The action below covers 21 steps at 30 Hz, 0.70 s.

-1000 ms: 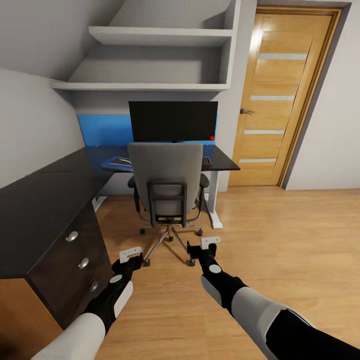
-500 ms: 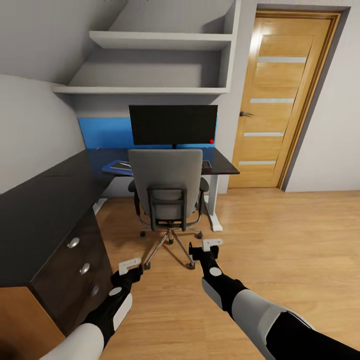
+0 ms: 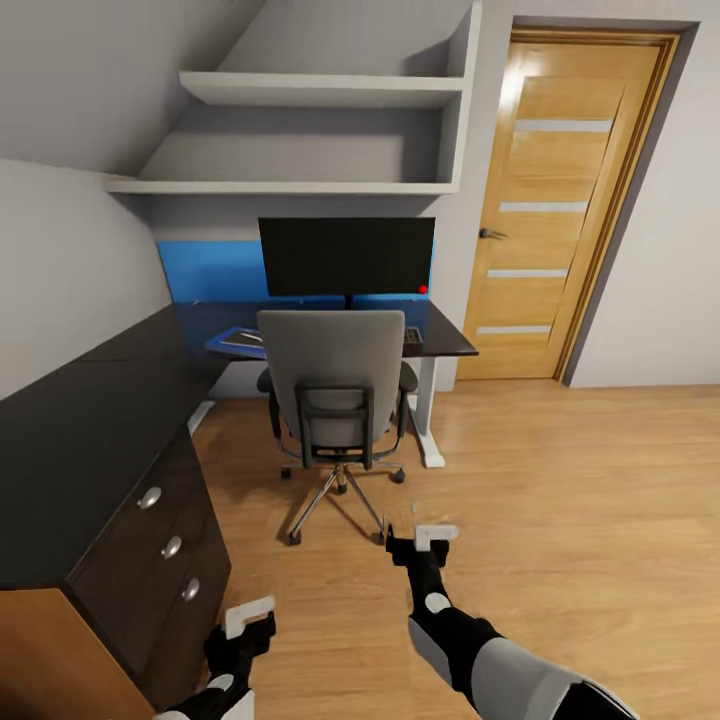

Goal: In the bedroom, organize the workspace by keeping the computer under the desk, ensuring the monitor is on the desk, placing the keyboard on the desk next to the monitor, placing the mouse on the desk next to the keyboard, moving the folder from the swivel chair onto the desk next to the mouse, stacking the notebook on top of the folder with the pen on top of the notebook, and positioning the swivel chair next to the desk.

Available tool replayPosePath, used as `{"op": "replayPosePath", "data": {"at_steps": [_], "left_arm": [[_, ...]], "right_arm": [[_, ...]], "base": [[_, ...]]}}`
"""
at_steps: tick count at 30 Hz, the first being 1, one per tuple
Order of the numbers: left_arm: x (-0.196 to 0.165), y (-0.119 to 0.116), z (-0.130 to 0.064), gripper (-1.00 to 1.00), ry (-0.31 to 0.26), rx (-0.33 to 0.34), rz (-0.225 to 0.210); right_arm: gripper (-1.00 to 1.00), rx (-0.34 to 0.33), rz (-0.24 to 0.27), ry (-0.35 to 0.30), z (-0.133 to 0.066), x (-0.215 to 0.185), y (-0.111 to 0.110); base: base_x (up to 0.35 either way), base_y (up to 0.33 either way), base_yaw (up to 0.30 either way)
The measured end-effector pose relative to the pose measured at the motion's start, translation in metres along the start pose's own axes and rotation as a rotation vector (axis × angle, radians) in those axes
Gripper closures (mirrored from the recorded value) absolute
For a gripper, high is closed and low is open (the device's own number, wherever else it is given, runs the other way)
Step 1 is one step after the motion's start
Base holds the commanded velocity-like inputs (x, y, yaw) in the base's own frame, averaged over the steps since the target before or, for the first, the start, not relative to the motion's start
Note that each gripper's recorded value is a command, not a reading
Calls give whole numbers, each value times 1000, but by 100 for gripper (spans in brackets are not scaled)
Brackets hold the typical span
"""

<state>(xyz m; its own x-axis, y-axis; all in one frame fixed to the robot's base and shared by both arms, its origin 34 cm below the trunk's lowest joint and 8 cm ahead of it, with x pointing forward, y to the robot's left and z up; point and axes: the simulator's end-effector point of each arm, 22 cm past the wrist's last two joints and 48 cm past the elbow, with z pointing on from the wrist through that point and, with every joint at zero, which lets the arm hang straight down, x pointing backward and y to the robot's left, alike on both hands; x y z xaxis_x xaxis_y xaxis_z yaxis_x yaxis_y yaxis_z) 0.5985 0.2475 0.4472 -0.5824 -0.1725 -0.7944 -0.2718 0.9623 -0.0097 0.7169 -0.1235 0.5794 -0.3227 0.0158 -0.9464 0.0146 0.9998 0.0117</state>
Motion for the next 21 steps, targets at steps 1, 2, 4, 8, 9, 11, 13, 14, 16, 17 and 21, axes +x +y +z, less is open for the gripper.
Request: {"op": "replayPosePath", "data": {"at_steps": [1, 2, 4, 8, 9, 11, 13, 14, 16, 17, 21], "left_arm": [[56, 17, -22, -100, 72, -20, 8], [53, 16, -24, -100, 64, -18, 9], [73, 28, -47, -100, 15, -26, 3], [98, 41, -69, -100, 45, -43, 8], [101, 43, -73, -100, 51, -45, 9], [110, 49, -83, -100, 65, -51, 13], [133, 60, -102, -100, 97, -63, 23], [135, 62, -106, -100, 101, -63, 27], [139, 67, -114, -100, 103, -67, 30], [142, 72, -121, -100, 95, -74, 30], [145, 90, -146, -100, 44, -87, 33]], "right_arm": [[-100, 4, 4, 26, -8, 16, -1], [-100, 3, 3, 32, -11, 19, -1], [-100, -5, 36, -22, -44, 44, 0], [-100, -1, 47, -10, -72, 69, -3], [-100, 1, 46, -5, -76, 72, -4], [-100, 10, 38, 10, -86, 82, -10], [-100, 42, 0, 40, -103, 105, -32], [-100, 44, -6, 38, -106, 106, -35], [-100, 52, -10, 26, -112, 104, -41], [-100, 59, -7, 8, -118, 104, -45], [-100, 64, 16, -44, -151, 109, -51]], "base": [[0, 0, 0], [0, 0, 0], [0, 0, 0], [0, 0, 0], [0, 0, 0], [0, 0, 0], [0, 0, 0], [0, 0, 0], [0, 0, 0], [0, 0, 0], [0, 0, 0]]}}
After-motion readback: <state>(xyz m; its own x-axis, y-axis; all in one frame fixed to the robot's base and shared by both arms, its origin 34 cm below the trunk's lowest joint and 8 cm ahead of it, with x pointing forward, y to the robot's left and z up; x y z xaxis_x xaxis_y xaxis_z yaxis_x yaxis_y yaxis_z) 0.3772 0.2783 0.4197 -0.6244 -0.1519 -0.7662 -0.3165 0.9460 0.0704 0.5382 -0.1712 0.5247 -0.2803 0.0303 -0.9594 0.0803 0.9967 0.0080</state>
